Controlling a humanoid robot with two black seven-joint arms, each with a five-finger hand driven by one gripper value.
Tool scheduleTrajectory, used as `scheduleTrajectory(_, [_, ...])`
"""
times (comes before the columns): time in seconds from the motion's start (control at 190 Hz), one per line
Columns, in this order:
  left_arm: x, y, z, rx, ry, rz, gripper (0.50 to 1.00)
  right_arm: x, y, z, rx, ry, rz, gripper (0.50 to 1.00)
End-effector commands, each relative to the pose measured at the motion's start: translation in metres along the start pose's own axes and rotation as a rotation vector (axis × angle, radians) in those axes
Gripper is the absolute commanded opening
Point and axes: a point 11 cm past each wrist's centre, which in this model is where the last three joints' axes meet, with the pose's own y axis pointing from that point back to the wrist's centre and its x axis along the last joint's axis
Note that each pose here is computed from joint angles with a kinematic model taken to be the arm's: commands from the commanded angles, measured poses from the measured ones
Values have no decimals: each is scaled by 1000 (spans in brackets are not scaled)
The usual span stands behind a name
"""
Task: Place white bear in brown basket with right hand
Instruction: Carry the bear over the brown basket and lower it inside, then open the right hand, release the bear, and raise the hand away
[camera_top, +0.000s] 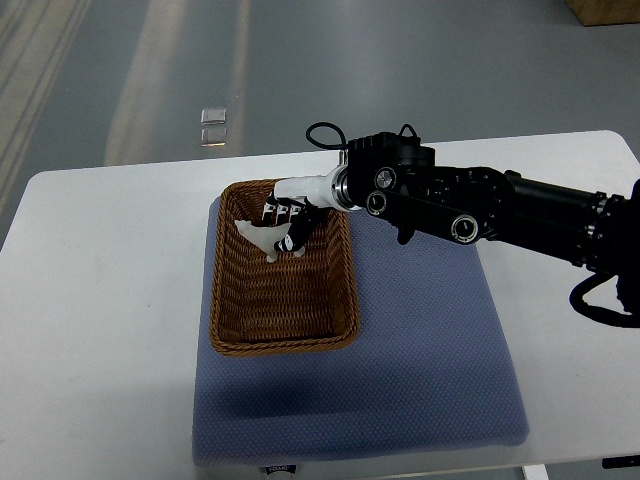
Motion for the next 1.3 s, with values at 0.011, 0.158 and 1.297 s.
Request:
scheduleTrajectory(0.011, [0, 0, 0, 0, -1, 0, 1000, -6, -3, 9, -13, -14, 3, 500])
scheduleTrajectory(0.158, [1, 0, 0, 0, 0, 2, 1000, -13, -6, 16, -19, -25, -7, 519])
scheduleTrajectory(1.297, [0, 0, 0, 0, 2, 0, 1000, 99, 85, 135, 447, -1067, 773, 926])
